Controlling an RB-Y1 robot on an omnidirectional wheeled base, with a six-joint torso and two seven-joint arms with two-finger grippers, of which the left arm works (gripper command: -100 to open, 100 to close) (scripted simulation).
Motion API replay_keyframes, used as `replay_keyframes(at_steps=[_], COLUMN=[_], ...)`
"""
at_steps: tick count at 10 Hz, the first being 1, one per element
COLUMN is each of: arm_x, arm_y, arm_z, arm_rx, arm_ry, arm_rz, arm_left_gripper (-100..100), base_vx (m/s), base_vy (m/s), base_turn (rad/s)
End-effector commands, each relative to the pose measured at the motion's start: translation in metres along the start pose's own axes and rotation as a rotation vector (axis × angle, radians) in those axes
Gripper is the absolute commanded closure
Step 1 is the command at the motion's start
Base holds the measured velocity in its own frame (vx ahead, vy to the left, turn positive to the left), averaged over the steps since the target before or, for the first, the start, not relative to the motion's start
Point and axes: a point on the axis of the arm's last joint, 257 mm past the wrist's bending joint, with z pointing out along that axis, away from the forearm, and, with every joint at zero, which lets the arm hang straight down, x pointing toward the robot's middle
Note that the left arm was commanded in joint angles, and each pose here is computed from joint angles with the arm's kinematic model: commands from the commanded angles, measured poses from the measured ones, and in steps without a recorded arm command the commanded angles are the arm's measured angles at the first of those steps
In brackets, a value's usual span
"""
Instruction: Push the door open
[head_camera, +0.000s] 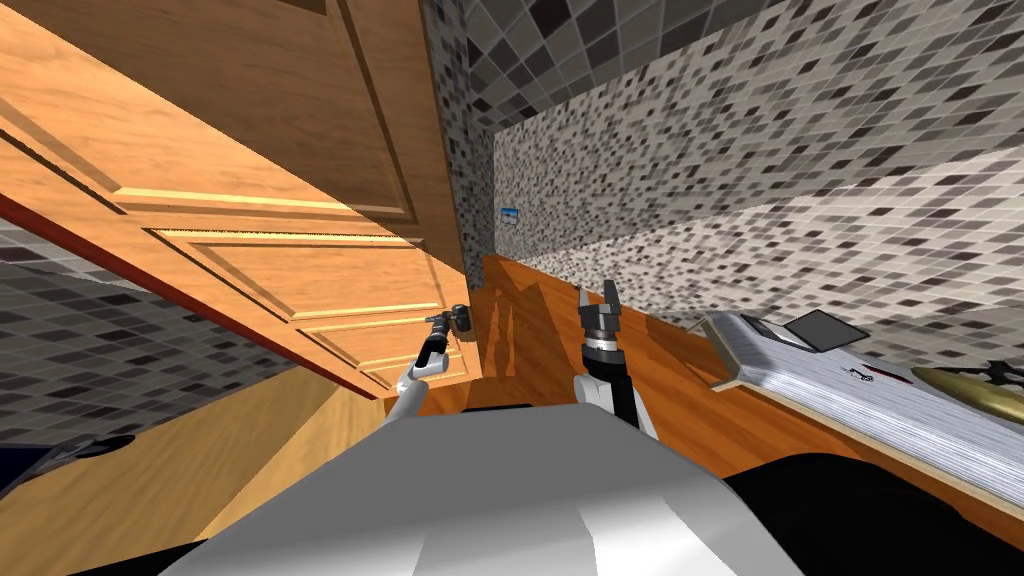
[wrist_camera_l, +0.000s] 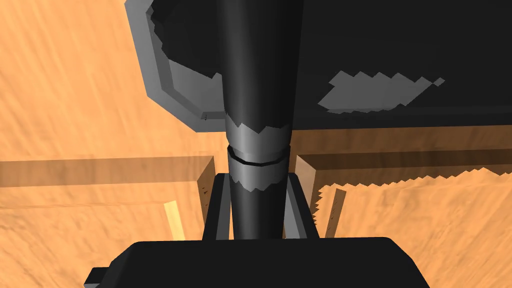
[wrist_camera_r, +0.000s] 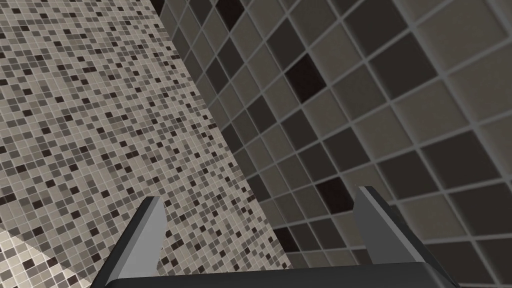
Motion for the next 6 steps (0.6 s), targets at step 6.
replay_keyframes(at_steps=[6], arm_x=[-0.033], arm_y=[-0.003], arm_z=[0.0006], arm_rx=[0.006], arm_ry=[-0.066], arm_rz=[-0.008], arm_left_gripper=[100], base_vx=[0.144], base_vy=[-0.079], base_turn=[0.063])
